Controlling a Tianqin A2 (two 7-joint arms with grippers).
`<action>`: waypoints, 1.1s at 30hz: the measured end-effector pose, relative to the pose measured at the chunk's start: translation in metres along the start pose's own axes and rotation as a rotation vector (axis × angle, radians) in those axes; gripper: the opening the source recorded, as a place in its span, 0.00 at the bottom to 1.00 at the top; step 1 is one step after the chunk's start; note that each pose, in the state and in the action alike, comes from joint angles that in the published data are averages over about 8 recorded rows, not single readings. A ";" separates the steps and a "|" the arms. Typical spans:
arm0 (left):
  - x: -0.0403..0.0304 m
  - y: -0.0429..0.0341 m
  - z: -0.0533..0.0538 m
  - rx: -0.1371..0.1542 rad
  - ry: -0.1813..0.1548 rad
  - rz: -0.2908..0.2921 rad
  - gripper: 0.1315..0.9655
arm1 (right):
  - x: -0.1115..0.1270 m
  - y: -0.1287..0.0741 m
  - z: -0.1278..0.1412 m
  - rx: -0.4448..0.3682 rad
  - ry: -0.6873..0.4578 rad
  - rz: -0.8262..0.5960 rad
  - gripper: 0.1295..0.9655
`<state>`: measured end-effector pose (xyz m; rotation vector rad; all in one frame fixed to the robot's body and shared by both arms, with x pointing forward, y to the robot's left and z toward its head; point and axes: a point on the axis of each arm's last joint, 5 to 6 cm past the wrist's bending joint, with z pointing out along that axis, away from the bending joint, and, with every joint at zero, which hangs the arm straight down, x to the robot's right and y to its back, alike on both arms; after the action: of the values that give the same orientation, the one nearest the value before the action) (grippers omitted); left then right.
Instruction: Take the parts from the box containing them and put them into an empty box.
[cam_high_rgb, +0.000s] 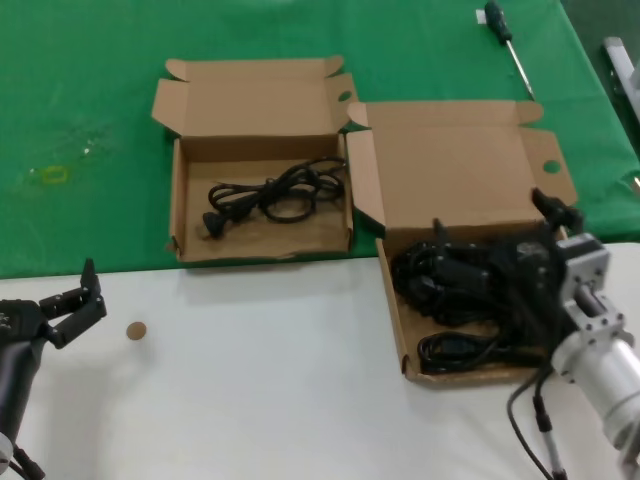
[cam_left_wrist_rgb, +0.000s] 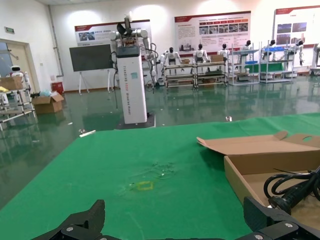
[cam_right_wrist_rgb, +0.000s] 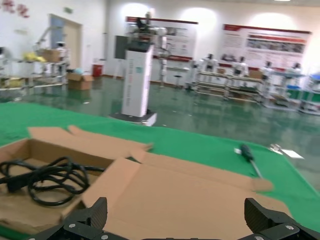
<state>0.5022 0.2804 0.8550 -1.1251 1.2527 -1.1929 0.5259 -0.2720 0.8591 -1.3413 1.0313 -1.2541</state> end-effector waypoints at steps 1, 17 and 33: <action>0.0000 0.0000 0.000 0.000 0.000 0.000 1.00 | 0.001 0.001 -0.003 -0.002 0.010 0.011 1.00; 0.0000 0.0000 0.000 0.000 0.000 0.000 1.00 | 0.003 0.002 -0.010 -0.008 0.038 0.044 1.00; 0.0000 0.0000 0.000 0.000 0.000 0.000 1.00 | 0.003 0.002 -0.010 -0.008 0.038 0.044 1.00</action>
<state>0.5022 0.2804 0.8550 -1.1251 1.2527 -1.1928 0.5160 -0.2765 0.8569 -1.2980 1.0879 -1.2482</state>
